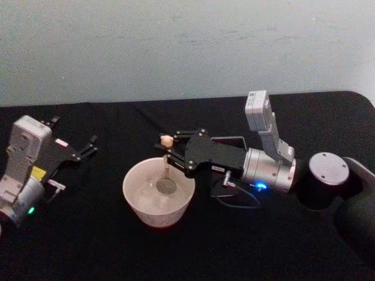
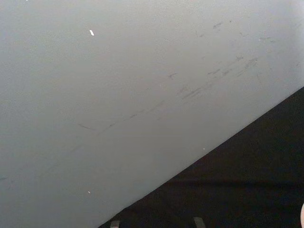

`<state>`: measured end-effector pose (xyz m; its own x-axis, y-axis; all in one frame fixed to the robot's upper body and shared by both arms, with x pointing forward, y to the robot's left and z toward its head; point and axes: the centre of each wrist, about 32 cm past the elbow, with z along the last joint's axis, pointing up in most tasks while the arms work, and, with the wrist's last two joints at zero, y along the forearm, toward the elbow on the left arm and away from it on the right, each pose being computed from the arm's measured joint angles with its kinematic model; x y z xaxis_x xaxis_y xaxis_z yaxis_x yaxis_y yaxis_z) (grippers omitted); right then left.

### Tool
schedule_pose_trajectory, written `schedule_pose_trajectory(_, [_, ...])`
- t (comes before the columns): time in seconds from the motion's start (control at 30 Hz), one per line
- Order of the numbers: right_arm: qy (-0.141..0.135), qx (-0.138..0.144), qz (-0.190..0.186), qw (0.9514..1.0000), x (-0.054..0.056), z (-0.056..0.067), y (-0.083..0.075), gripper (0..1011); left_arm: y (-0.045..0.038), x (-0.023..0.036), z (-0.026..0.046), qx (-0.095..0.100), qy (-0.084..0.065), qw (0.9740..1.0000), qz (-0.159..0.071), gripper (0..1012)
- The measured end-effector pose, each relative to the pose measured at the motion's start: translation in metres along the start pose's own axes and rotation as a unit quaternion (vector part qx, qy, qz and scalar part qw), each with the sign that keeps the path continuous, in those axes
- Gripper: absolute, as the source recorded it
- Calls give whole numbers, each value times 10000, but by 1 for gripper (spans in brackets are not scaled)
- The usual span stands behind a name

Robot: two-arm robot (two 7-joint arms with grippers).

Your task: Pick up the stirring spoon with one hand, stir inside the cup, then place it back in its original position.

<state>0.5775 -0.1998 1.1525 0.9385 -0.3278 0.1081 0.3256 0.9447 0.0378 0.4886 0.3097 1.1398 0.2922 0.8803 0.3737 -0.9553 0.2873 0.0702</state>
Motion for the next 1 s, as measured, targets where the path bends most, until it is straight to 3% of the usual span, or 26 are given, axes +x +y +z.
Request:
schedule_pose_trajectory(0.27, [7, -64, -51, 10000, -30, 1, -107, 211, 0, 0, 0, 0, 0, 10000, 0, 1001])
schedule_pose_trajectory(0.6, [99, -40, 59, 9999, -177, 27, -220, 211, 0, 0, 0, 0, 0, 10000, 0, 1001])
schedule_pose_trajectory(1.0, [200, 18, 439, 9988, -293, 4, -55, 211, 0, 0, 0, 0, 0, 10000, 0, 1001])
